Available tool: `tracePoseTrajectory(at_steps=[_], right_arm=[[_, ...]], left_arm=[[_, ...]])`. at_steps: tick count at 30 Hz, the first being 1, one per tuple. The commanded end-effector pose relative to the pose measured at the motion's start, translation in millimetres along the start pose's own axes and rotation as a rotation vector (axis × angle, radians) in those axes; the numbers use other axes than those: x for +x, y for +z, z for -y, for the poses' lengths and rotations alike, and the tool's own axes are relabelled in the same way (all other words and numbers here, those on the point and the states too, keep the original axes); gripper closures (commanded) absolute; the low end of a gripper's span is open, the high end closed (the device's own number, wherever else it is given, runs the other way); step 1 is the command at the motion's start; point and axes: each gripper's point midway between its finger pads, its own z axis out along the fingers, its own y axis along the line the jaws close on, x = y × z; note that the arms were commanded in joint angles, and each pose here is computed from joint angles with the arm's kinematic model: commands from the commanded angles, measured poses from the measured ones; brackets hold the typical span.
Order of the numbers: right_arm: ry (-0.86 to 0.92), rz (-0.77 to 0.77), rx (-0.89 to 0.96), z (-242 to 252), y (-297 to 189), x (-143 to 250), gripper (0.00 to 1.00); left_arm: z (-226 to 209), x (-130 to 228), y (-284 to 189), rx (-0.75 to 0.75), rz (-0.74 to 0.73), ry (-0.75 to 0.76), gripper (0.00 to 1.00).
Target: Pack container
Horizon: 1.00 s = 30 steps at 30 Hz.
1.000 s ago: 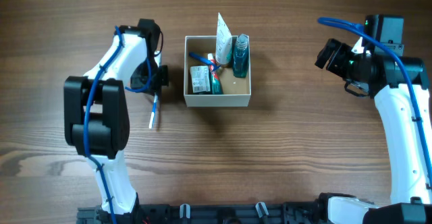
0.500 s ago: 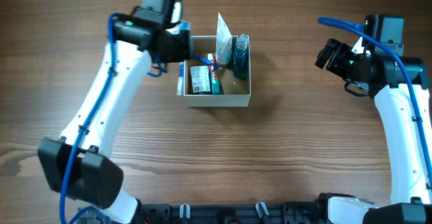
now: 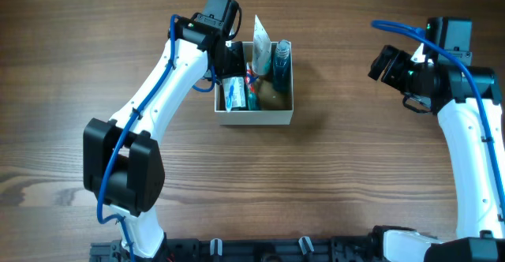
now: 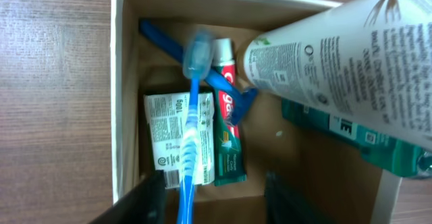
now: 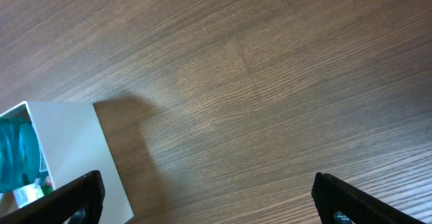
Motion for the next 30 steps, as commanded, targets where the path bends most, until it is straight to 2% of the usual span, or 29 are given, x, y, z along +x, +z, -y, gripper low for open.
tracePoseTrajectory(at_steps=[1, 8, 10, 14, 16, 19, 20, 26, 30], right_arm=[[-0.003, 0.007, -0.007, -1, -1, -3, 0.0], [-0.002, 0.007, -0.008, -1, -1, -3, 0.0], [-0.003, 0.007, -0.008, -1, -1, -3, 0.0], [-0.002, 0.007, -0.008, -1, -1, -3, 0.0], [-0.003, 0.007, -0.008, -1, -1, -3, 0.0], [-0.002, 0.007, -0.008, -1, -1, -3, 0.0], [-0.002, 0.007, -0.008, -1, -1, -3, 0.0], [-0.002, 0.007, -0.008, -1, -1, -3, 0.0], [-0.002, 0.007, -0.008, -1, -1, -3, 0.0]], left_arm=[[-1, -1, -21, 0.023, 0.019, -0.025, 0.46], [-30, -23, -89, 0.049, 0.161, -0.069, 0.39], [-48, -25, -113, 0.04, 0.199, -0.104, 0.35], [-91, -17, -167, 0.01, 0.274, -0.155, 0.34], [-104, -10, -193, -0.004, 0.316, -0.14, 0.3], [-110, 4, -219, -0.015, 0.359, -0.092, 0.11], [-110, 12, -228, -0.02, 0.364, -0.066, 0.0], [-109, 71, -268, -0.027, 0.369, -0.017, 0.0], [-107, 92, -289, -0.018, 0.417, -0.008, 0.0]])
